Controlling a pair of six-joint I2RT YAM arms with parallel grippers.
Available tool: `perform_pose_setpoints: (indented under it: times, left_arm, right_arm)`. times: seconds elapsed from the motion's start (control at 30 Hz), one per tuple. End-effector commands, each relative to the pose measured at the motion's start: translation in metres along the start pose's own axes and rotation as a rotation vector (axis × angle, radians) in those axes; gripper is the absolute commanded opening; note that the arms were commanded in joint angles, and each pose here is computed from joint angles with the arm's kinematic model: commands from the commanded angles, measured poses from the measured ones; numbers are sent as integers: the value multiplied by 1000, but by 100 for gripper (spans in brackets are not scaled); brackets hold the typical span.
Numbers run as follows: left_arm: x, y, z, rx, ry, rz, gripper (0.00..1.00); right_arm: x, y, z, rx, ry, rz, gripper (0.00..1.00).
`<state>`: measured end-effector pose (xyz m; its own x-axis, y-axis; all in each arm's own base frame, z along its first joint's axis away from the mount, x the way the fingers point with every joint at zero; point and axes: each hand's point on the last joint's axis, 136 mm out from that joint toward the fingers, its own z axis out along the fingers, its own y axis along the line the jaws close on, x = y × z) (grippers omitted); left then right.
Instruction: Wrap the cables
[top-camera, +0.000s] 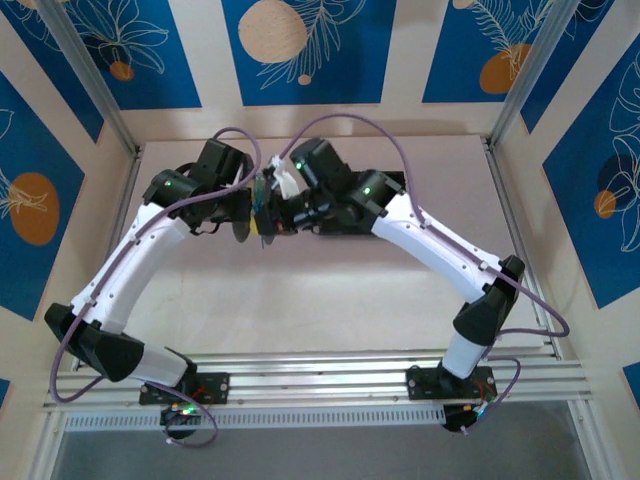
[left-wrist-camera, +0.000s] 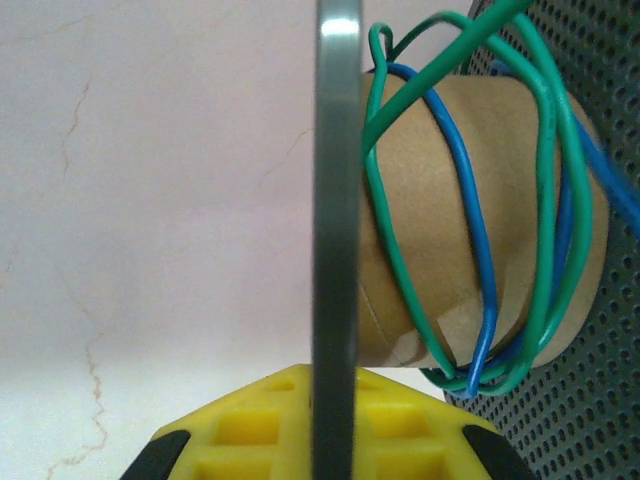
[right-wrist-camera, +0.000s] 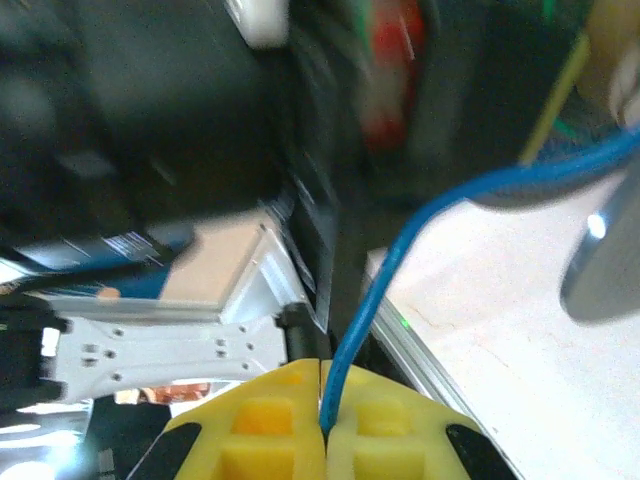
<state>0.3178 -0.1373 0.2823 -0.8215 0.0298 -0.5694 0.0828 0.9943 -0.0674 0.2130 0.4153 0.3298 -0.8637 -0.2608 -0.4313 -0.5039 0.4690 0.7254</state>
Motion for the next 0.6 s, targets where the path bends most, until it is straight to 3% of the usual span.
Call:
perform_pose_setpoints:
  times: [0.0, 0.27, 0.57]
  left_arm:
    - [-38, 0, -10, 68, -145, -170, 0]
    - [-57, -7, -28, 282, -220, -363, 0]
    - [-61, -19, -49, 538, -220, -496, 0]
  right_arm:
    - [27, 8, 9, -22, 2, 14, 0]
    - [45, -43, 44, 66, -73, 82, 0]
    - [41, -84, 51, 168, -237, -39, 0]
